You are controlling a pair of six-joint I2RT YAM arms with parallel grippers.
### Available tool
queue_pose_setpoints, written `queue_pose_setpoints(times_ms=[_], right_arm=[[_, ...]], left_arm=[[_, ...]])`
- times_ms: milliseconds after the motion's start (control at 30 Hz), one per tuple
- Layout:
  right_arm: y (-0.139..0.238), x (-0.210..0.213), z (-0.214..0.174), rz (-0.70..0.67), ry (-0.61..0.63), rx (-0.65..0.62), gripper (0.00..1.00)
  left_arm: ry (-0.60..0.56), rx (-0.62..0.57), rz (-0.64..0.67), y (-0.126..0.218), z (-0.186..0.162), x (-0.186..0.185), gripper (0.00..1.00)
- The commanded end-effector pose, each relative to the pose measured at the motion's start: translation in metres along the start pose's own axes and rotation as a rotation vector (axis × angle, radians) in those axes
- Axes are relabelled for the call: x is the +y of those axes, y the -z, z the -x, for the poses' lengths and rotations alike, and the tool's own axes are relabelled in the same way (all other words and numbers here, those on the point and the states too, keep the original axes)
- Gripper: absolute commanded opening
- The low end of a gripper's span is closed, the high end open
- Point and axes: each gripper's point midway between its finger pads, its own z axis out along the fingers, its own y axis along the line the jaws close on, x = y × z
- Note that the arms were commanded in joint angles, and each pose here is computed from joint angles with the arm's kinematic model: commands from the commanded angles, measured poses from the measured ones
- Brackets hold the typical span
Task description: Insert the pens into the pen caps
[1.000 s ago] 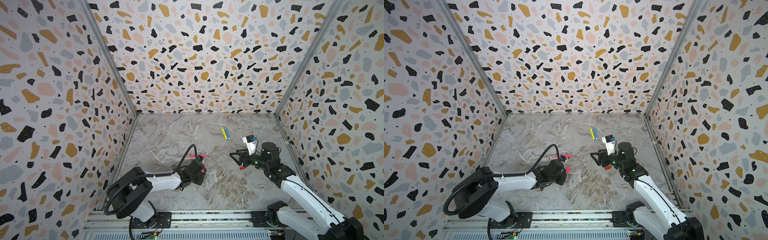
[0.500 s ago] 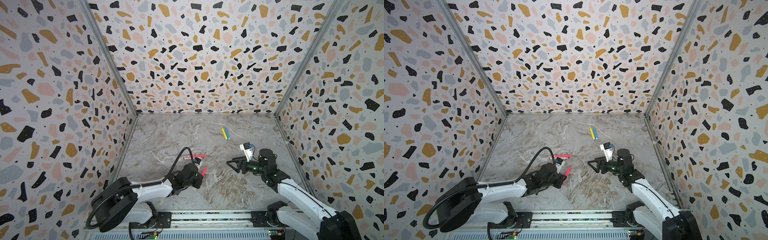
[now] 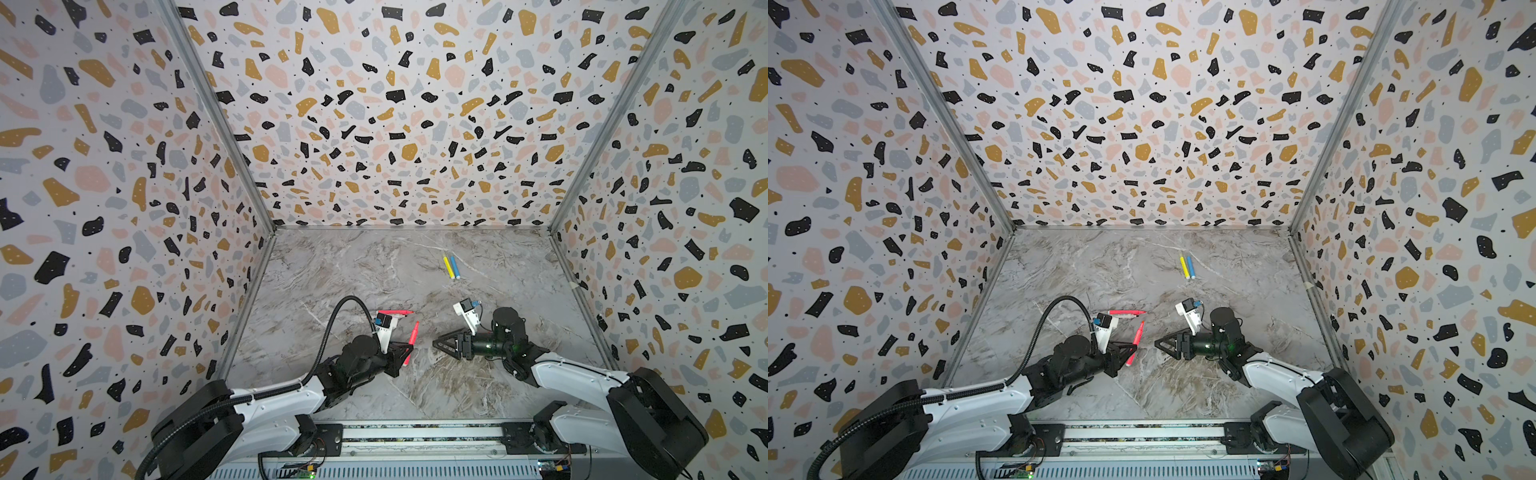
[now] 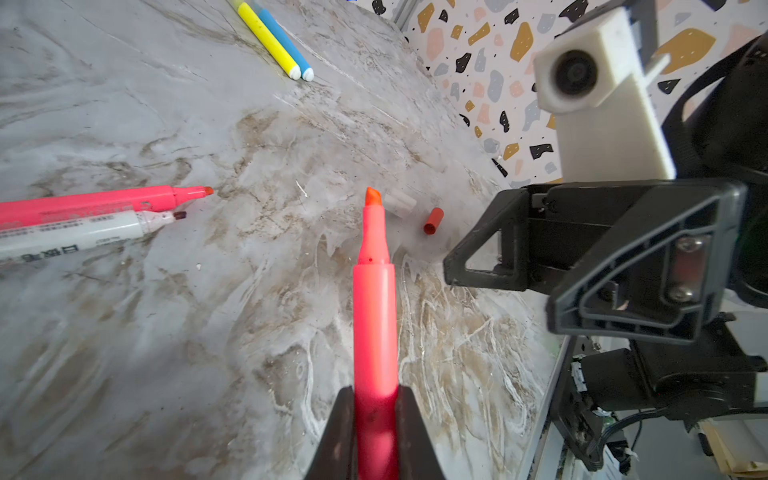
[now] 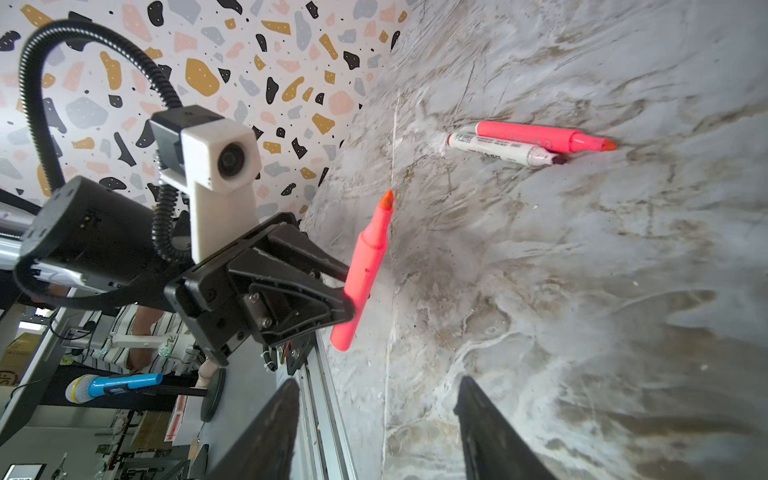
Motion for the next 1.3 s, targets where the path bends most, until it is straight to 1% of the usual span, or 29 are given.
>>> queue_pose_setpoints(times_ms=[0, 233, 400, 633, 833, 900, 933, 1000, 1033, 1133, 1267], right_arm=[[-0.010, 0.025, 0.030, 0.074, 0.059, -0.058, 0.59], [-0.025, 0.032, 0.043, 0.137, 0.055, -0.056, 0.56], [-0.034, 0.040, 0.047, 0.174, 0.054, -0.049, 0.51], [-0.050, 0.047, 0.040, 0.205, 0.047, -0.015, 0.43], [-0.053, 0.049, 0.039, 0.203, 0.041, -0.010, 0.18], [-0.053, 0.049, 0.041, 0.193, 0.049, -0.011, 0.11], [-0.053, 0.048, 0.041, 0.181, 0.053, -0.009, 0.08], [-0.054, 0.046, 0.044, 0.146, 0.069, -0.005, 0.06], [-0.053, 0.046, 0.046, 0.137, 0.078, -0.005, 0.06], [-0.052, 0.050, 0.050, 0.127, 0.104, -0.001, 0.06], [-0.051, 0.053, 0.051, 0.135, 0.114, -0.001, 0.06]], left_arm=[[0.006, -0.102, -0.075, 0.007, 0.022, -0.020, 0.08], [0.004, -0.131, -0.080, 0.011, 0.025, -0.025, 0.08], [0.003, -0.138, -0.076, 0.012, 0.025, -0.025, 0.08], [-0.007, -0.141, -0.076, 0.011, 0.025, -0.027, 0.08], [-0.012, -0.144, -0.065, 0.011, 0.025, -0.025, 0.09], [-0.013, -0.141, -0.065, 0.011, 0.024, -0.025, 0.14], [-0.015, -0.133, -0.065, 0.010, 0.022, -0.025, 0.19], [-0.032, -0.095, -0.064, 0.008, 0.017, -0.026, 0.30], [-0.039, -0.078, -0.063, 0.007, 0.014, -0.026, 0.34], [-0.041, -0.051, -0.061, 0.006, 0.008, -0.024, 0.37], [-0.020, -0.062, -0.083, 0.006, 0.010, -0.028, 0.37]])
